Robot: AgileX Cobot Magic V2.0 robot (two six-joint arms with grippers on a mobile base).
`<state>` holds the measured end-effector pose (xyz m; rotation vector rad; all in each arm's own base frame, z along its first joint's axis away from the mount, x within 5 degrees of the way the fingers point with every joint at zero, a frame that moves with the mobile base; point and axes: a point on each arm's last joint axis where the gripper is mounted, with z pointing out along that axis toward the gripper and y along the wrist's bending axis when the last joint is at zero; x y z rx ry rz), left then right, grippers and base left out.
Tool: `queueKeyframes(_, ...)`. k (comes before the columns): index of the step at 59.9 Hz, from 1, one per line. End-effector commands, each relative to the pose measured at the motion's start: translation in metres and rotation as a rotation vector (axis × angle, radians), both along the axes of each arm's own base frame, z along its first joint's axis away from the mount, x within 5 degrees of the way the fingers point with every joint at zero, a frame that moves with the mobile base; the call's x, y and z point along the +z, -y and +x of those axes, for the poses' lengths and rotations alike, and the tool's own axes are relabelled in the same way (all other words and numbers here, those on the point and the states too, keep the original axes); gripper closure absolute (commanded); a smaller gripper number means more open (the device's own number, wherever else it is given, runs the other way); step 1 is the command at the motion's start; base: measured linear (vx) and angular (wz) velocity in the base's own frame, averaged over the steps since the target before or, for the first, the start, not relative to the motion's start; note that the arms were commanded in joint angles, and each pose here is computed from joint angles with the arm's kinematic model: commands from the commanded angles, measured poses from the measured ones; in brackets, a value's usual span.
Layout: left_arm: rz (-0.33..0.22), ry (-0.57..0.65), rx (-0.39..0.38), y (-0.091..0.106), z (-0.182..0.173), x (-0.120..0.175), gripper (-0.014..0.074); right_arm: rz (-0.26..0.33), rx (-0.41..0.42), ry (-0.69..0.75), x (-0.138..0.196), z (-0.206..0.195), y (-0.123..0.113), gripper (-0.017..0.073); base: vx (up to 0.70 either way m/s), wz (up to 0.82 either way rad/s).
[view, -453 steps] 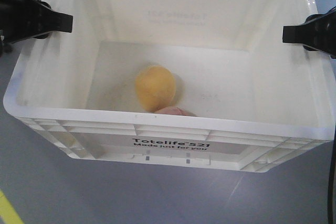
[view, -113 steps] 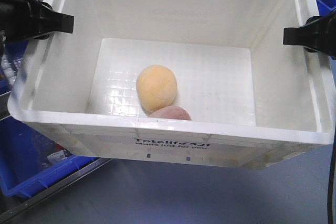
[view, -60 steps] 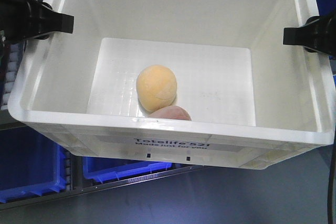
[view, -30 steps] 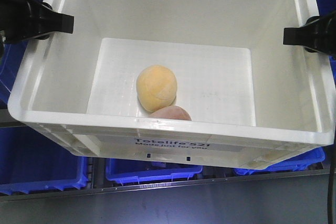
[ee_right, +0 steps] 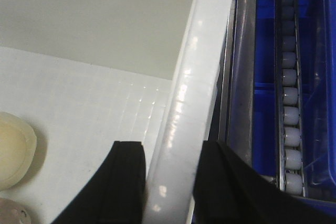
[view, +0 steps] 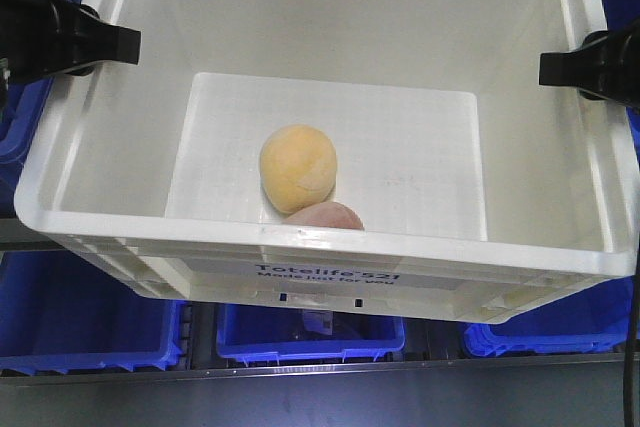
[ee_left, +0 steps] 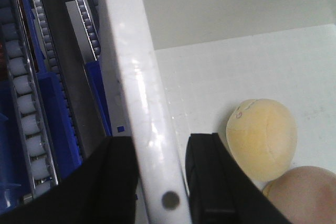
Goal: Place moving items into box and shelve
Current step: 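Keep gripping the tote rims while the base drives alongside the blue-bin shelves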
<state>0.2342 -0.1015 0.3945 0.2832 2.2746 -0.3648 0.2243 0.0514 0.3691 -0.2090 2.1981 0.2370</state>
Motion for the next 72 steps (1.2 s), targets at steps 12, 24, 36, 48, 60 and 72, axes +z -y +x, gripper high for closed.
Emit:
queueKeyframes(12,-0.175,0.195,-0.029,0.0075,-0.0090,0.0379,0.0600,0.101,-0.002,0.206,0.0337,-0.0009,-0.0041,0.0565,0.10,-0.02)
queueKeyframes(24,-0.175,0.195,-0.029,0.0075,-0.0090,0.0379,0.0600,0.101,-0.002,0.206,0.0337,-0.0009,-0.0041,0.0565,0.11,-0.02)
queueKeyframes(36,-0.175,0.195,-0.029,0.0075,-0.0090,0.0379,0.0600,0.101,-0.002,0.206,0.0337,-0.0009,-0.0041,0.0565,0.10,-0.02)
queueKeyframes(48,-0.175,0.195,-0.029,0.0075,-0.0090,0.0379,0.0600,0.101,-0.002,0.206,0.0337,-0.0009,-0.0041,0.0565,0.09,-0.06)
queueKeyframes(60,-0.175,0.195,-0.029,0.0075,-0.0090,0.0379,0.0600,0.101,-0.002,0.206,0.0337,-0.0009,-0.0041,0.0565,0.06,-0.05)
queueKeyframes(72,-0.175,0.195,-0.029,0.0075,-0.0090,0.0379,0.0600,0.101,-0.002,0.206,0.0337,-0.0009,-0.0041,0.0565,0.02,-0.02)
